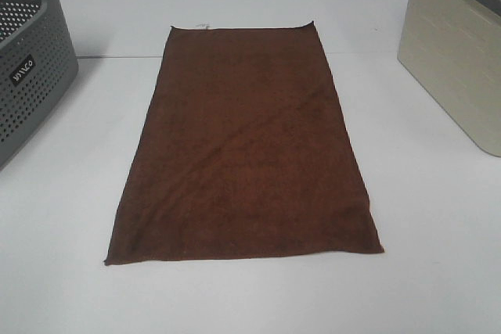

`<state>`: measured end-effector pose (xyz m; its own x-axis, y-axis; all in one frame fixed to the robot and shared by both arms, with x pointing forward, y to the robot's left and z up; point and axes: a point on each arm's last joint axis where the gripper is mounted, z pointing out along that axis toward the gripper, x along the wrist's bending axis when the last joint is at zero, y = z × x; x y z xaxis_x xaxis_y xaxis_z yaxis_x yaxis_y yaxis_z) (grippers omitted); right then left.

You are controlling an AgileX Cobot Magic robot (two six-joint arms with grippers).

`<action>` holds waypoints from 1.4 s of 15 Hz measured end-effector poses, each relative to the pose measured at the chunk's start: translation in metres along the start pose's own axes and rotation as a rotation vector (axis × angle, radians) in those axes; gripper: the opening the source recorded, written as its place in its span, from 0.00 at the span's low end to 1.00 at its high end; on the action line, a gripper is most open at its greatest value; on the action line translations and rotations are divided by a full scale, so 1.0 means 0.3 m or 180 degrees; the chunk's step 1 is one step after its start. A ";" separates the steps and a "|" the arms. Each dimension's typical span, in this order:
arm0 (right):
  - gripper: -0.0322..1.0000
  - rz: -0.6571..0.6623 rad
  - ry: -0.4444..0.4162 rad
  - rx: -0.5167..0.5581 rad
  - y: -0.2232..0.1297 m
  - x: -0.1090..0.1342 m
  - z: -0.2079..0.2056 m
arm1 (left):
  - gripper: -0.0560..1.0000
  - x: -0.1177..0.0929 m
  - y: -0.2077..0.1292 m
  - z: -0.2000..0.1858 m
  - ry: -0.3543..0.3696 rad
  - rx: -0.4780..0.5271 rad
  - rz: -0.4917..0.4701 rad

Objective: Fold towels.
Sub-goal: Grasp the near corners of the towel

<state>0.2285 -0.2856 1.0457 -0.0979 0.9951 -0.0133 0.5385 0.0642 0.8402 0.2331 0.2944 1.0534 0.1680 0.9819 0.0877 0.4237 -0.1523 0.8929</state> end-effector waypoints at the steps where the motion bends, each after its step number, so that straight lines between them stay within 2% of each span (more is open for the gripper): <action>1: 0.80 0.0000 0.0000 0.0000 0.000 0.000 0.000 | 0.64 0.000 0.000 0.000 0.0000 0.0000 0.0000; 21: 0.80 0.0000 0.0000 0.0000 0.000 0.000 0.000 | 0.64 0.000 0.000 0.000 0.0000 0.0000 0.0000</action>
<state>0.2285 -0.2856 1.0457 -0.0979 0.9951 -0.0133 0.5385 0.0642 0.8402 0.2331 0.2944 1.0534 0.1680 0.9819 0.0877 0.4237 -0.1523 0.8929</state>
